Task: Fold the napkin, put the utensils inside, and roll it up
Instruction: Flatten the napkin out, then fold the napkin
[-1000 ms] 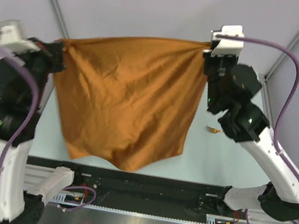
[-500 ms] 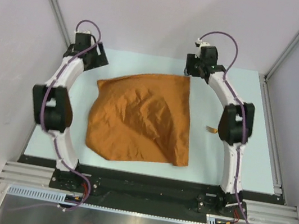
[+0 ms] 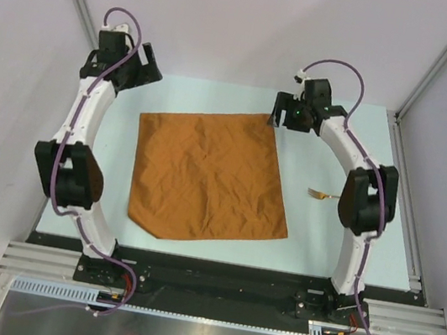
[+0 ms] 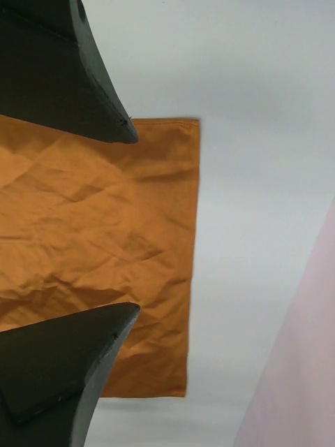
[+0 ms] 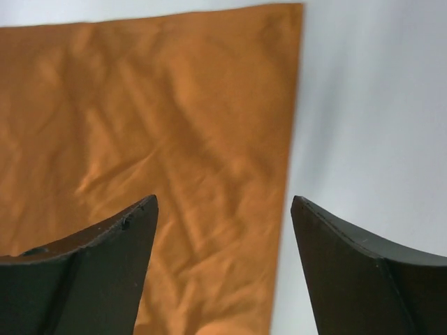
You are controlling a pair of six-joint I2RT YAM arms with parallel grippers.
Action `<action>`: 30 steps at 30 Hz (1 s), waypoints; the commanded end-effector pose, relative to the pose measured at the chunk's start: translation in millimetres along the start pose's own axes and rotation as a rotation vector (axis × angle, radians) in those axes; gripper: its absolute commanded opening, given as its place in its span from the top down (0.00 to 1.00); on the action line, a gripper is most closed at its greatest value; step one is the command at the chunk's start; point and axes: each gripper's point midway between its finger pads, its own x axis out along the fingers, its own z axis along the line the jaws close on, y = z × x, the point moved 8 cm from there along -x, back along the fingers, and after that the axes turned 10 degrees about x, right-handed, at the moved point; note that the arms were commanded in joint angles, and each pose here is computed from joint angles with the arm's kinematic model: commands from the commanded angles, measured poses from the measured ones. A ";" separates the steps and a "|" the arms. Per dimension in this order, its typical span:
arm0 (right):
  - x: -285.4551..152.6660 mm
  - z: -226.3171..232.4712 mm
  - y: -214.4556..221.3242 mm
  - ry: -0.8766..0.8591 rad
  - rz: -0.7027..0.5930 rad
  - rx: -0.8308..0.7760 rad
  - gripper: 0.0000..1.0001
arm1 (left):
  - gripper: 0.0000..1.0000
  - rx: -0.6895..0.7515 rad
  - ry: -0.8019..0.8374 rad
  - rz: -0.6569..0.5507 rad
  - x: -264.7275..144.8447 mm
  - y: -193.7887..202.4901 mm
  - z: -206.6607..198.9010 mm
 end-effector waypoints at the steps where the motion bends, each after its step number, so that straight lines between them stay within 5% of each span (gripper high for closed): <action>1: -31.2 33.1 40.4 -0.007 0.035 0.012 0.20 | 0.00 0.062 0.060 0.150 -11.3 47.7 -3.3; 8: -71.9 142.9 165.2 -0.196 0.100 -0.230 0.19 | 0.00 0.073 0.065 -0.020 -89.9 83.2 -2.5; 16: -75.6 253.6 294.7 -0.489 0.136 -0.556 0.21 | 0.00 0.129 -0.303 -0.142 -145.8 109.7 46.8; 19: -65.0 276.6 323.0 -0.518 0.140 -0.634 0.23 | 0.00 0.133 -0.421 -0.173 -159.8 110.3 60.1; 30: -22.9 306.8 365.4 -0.510 0.097 -0.801 0.32 | 0.00 0.109 -0.318 -0.185 -159.3 112.2 51.7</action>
